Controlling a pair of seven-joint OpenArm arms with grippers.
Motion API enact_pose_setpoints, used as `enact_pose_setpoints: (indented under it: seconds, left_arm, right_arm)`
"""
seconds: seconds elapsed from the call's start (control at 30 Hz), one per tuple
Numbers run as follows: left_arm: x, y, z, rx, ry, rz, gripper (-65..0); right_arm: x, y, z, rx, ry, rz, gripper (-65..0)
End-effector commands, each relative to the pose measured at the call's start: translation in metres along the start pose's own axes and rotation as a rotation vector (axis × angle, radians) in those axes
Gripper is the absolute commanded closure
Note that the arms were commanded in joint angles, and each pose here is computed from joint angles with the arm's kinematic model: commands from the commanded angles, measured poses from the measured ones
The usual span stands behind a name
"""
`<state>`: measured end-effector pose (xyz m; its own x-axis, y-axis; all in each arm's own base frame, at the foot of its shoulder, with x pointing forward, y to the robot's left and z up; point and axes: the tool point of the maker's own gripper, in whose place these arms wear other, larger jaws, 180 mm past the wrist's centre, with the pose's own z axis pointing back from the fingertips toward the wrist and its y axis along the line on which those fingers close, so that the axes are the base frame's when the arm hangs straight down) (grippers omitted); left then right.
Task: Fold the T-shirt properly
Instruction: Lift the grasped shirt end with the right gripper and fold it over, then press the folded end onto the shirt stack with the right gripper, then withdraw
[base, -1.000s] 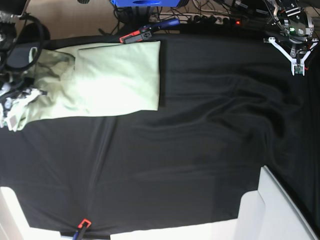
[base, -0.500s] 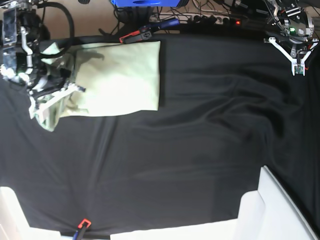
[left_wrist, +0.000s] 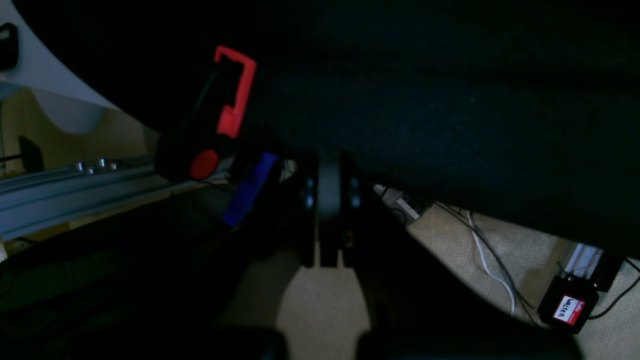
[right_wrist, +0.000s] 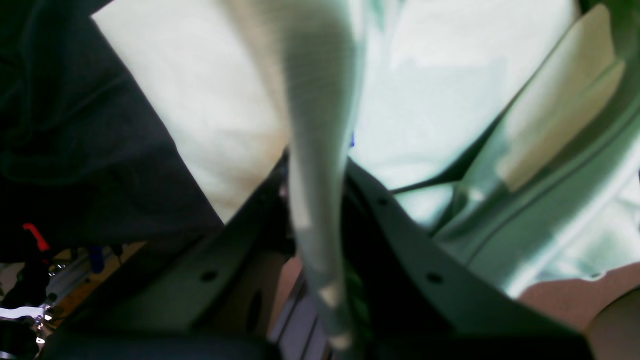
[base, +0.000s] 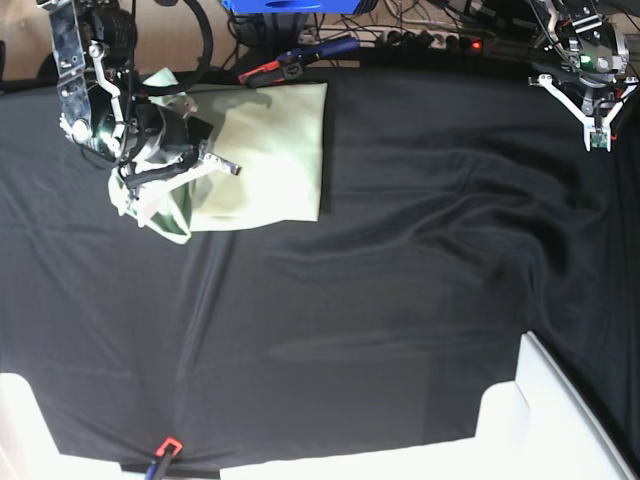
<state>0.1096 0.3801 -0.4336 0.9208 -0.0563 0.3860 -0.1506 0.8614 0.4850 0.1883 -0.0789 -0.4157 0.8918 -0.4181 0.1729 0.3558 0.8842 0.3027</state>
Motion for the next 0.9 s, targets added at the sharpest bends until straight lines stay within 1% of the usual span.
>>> enact_pose_setpoints:
  seconds: [0.0, 0.13, 0.2, 0.23, 0.43, 0.53, 0.7, 0.87]
  left_arm:
    - [0.006, 0.01, 0.002, 0.028, -0.023, -0.006, 0.0]
    - [0.006, 0.009, 0.002, 0.027, -0.023, -0.007, 0.0]
    - [0.006, 0.009, 0.002, 0.026, -0.024, -0.008, 0.0]
    - [0.006, 0.009, 0.002, 0.026, -0.024, -0.008, 0.0]
    - [0.007, 0.009, 0.002, 0.026, -0.026, -0.007, 0.0]
    - [0.006, 0.009, 0.002, 0.025, -0.024, -0.008, 0.0]
    - [0.005, 0.01, 0.002, 0.027, -0.023, -0.006, 0.0]
    - [0.006, 0.009, 0.002, 0.025, -0.024, -0.008, 0.0]
  right_arm:
    - [0.008, 0.005, 0.004, 0.015, -0.023, 0.0, 0.0]
    - [0.015, 0.006, 0.003, 0.018, -0.056, -0.003, 0.0]
    - [0.017, 0.004, 0.004, 0.001, -0.061, -0.052, 0.0]
    - [0.014, 0.007, 0.003, 0.0, -0.055, -0.059, 0.0]
    - [-0.012, 0.044, -0.001, 0.062, 0.002, 0.078, 0.0]
    - [-0.019, 0.063, -0.001, 0.092, 0.015, 0.143, 0.0]
    - [-0.031, 0.072, -0.012, 0.083, 0.058, 0.212, 0.0]
    - [-0.034, 0.081, -0.02, 0.078, 0.074, 0.271, 0.0]
